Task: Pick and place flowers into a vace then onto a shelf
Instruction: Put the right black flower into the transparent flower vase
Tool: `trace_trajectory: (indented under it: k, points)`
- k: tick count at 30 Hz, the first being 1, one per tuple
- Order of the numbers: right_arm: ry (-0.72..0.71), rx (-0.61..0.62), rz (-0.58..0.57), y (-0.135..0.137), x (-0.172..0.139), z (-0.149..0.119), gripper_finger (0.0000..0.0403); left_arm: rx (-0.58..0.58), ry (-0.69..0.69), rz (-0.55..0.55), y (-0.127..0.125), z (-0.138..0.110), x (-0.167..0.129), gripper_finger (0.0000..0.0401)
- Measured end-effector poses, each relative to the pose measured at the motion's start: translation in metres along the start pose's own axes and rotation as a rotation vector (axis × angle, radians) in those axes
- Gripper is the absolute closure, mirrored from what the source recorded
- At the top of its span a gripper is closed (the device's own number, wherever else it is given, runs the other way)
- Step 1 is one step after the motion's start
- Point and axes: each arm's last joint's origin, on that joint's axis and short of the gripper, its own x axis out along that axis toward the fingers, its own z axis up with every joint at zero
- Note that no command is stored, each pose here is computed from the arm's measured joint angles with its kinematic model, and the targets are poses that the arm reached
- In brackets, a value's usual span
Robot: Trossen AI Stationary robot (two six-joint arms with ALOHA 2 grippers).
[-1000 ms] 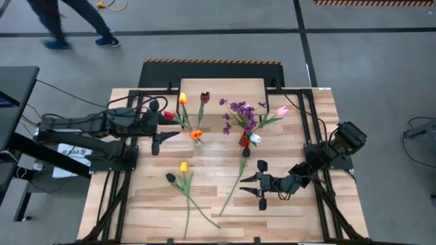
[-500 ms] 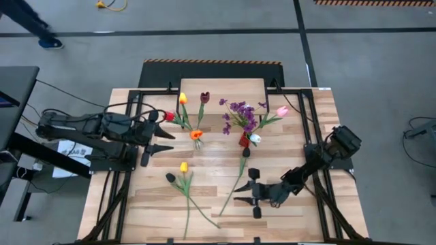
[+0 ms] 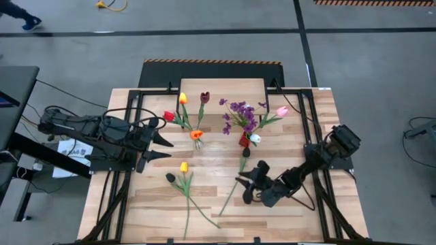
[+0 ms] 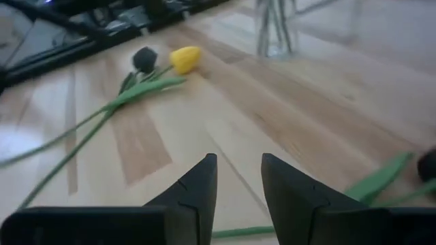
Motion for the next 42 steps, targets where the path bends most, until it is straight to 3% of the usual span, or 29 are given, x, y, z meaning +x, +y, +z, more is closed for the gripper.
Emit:
trace_trajectory:
  k: [13, 30, 42]
  points:
    - [0.097, 0.251, -0.194, -0.026, 0.004, -0.013, 0.0295, -0.017, 0.004, -0.024, -0.004, -0.001, 0.000, 0.0243]
    - [0.153, 0.330, -0.268, -0.046, 0.027, -0.001, 0.0294, -0.016, 0.009, -0.033, -0.005, -0.001, 0.000, 0.0243]
    - [0.185, 0.350, -0.254, -0.045, 0.027, -0.002, 0.0294, -0.022, 0.027, -0.030, -0.005, -0.003, 0.000, 0.0243]
